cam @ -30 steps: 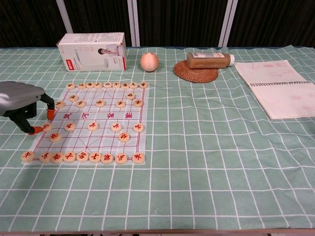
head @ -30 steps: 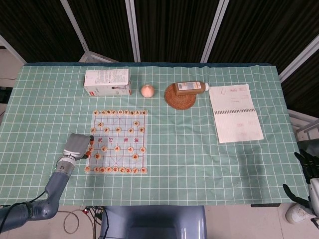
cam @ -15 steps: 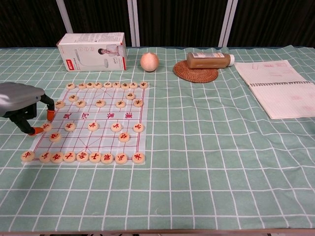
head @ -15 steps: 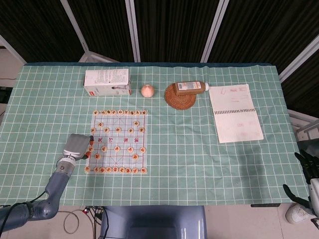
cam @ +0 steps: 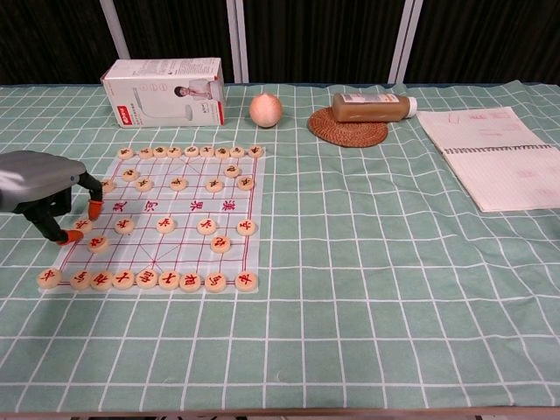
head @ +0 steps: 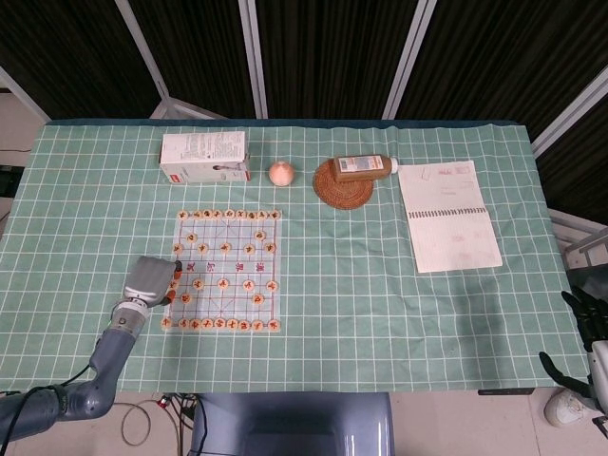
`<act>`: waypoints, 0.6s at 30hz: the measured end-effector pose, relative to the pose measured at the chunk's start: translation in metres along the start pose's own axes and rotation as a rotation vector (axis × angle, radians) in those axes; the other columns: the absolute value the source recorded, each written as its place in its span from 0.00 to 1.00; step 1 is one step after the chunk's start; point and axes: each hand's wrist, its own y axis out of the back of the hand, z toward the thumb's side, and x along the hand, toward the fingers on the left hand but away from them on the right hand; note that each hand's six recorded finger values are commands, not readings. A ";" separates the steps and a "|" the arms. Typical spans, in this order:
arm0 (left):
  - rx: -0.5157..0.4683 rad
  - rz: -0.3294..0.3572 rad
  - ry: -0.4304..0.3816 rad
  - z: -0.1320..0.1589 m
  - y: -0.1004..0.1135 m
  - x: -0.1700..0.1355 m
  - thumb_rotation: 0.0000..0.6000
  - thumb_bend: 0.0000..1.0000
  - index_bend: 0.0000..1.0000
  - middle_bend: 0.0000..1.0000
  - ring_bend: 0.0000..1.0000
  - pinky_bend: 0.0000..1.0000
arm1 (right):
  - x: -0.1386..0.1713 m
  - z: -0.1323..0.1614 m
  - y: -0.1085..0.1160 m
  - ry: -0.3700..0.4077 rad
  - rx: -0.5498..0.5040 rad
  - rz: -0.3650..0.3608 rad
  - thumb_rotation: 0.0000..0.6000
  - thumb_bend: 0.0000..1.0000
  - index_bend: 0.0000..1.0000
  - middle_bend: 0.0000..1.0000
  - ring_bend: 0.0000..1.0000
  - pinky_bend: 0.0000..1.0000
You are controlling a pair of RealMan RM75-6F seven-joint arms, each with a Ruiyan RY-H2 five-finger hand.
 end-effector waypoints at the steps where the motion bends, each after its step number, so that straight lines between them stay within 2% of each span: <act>1: 0.001 -0.001 -0.001 0.000 0.000 0.000 1.00 0.29 0.48 1.00 1.00 0.98 | 0.000 0.000 0.000 0.000 -0.001 0.000 1.00 0.37 0.00 0.00 0.00 0.00; 18: 0.006 -0.002 0.006 -0.001 -0.002 0.001 1.00 0.35 0.50 1.00 1.00 0.98 | 0.000 0.000 0.002 -0.003 -0.009 -0.012 1.00 0.37 0.00 0.00 0.00 0.00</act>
